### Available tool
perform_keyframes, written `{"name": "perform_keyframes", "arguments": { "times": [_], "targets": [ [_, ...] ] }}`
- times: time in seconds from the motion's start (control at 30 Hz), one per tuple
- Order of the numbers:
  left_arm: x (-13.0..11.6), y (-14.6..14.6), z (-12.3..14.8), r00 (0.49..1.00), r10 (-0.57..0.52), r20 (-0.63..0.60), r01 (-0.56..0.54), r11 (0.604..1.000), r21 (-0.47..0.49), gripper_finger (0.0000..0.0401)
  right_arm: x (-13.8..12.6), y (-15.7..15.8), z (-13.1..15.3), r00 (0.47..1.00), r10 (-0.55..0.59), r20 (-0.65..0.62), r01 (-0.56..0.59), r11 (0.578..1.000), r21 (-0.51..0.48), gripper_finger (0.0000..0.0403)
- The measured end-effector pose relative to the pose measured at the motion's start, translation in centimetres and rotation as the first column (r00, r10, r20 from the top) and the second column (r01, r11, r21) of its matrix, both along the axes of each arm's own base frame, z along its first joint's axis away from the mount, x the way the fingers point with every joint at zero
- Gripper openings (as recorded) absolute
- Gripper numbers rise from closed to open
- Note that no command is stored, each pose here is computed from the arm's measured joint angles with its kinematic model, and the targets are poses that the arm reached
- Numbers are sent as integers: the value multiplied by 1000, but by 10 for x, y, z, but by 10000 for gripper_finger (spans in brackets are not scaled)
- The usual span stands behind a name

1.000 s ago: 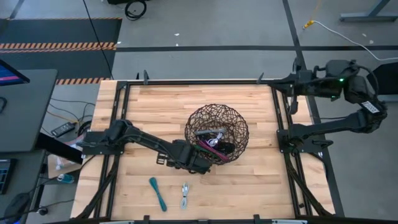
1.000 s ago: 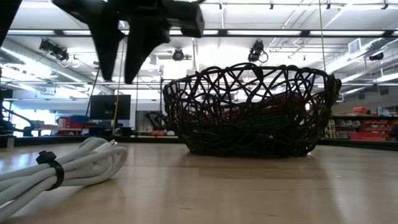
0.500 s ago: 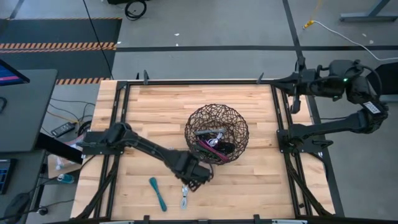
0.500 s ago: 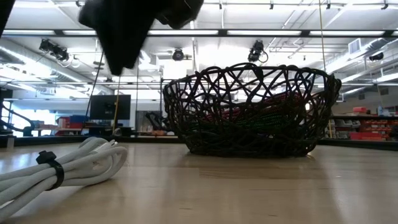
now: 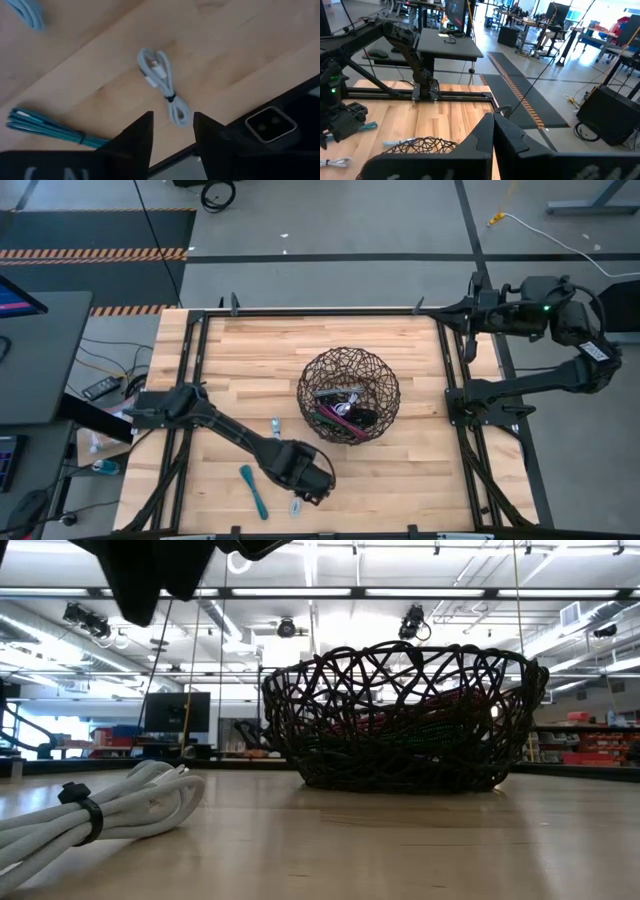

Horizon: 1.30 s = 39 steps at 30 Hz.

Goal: Pick and place USB-C Cables
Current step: Put the bottom gray charger cable into the black wire basket

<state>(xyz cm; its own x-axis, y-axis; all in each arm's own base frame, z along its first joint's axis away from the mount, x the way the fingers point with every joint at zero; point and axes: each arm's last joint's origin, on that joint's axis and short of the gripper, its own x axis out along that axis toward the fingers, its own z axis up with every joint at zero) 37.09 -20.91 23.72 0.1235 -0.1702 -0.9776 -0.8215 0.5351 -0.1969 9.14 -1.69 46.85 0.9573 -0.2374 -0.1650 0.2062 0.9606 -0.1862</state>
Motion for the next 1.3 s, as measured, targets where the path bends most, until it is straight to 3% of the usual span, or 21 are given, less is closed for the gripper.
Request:
{"name": "perform_keyframes", "arguments": {
  "times": [0.2, 0.4, 0.57, 0.87, 1.1, 1.3],
  "targets": [
    [5, -6, -21, 999, 41, -31, -40, 998, 40, 182, 2, 0, 0, 1000, 6, -4, -6, 1000, 2, 20],
    [10, -12, -48, 990, 44, -133, -45, 999, -10, 218, 2, 1, 0, 1000, 31, -2, -31, 999, 6, 15],
    [16, -13, -54, 989, 92, -114, -96, 995, -32, 234, 2, 1, 0, 999, 35, -2, -35, 999, 5, 15],
    [21, -17, -76, 984, 120, -131, -122, 993, -2, 234, 0, 1, 0, 999, 37, 3, -37, 999, 3, 13],
    [22, -15, -77, 978, 174, -113, -172, 985, 33, 233, -2, 1, 2, 999, 37, 18, -37, 999, -5, 13],
    [26, -17, -84, 973, 207, -105, -207, 978, 12, 201, -5, 2, 3, 999, 38, 31, -37, 999, -10, 13]
  ]
}}
